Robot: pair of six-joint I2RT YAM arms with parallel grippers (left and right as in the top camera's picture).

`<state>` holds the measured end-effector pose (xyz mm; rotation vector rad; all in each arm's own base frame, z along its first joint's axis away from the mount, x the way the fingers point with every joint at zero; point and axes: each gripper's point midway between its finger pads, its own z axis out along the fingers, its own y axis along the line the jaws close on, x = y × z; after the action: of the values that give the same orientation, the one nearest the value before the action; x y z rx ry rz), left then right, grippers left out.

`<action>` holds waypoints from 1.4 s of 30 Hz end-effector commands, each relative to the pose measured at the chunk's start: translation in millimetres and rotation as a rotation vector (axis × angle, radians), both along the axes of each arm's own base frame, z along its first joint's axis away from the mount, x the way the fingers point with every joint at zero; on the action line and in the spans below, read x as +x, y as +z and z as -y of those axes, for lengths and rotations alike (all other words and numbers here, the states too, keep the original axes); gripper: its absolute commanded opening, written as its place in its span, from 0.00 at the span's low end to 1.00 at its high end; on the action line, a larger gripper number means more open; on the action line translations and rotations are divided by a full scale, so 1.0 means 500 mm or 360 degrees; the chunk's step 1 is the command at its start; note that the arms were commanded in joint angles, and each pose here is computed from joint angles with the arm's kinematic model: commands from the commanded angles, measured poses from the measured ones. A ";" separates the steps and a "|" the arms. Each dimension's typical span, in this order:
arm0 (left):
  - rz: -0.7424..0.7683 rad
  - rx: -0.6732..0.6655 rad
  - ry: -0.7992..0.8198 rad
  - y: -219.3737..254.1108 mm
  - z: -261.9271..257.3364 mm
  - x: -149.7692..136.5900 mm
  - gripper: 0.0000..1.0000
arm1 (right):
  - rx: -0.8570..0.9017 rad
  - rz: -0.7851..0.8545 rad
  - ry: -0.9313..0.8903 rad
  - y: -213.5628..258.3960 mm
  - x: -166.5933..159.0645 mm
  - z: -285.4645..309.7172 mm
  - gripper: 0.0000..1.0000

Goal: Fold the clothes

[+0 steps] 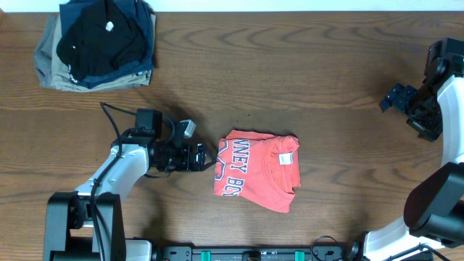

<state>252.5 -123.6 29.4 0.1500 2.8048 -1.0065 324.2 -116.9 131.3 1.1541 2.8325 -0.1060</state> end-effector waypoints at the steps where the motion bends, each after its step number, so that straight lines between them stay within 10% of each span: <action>1: -0.0050 0.0015 0.0027 -0.019 -0.005 -0.014 0.98 | -0.0010 0.0015 0.0004 0.008 0.000 0.004 0.99; 42: -0.0131 -0.0387 -0.0121 -0.045 0.154 -0.035 0.99 | -0.0010 0.0015 0.0004 0.008 0.000 0.004 0.99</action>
<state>239.0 -208.7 33.4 0.3138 2.6053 -1.5156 324.2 -116.9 131.3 1.1541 2.8325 -0.1060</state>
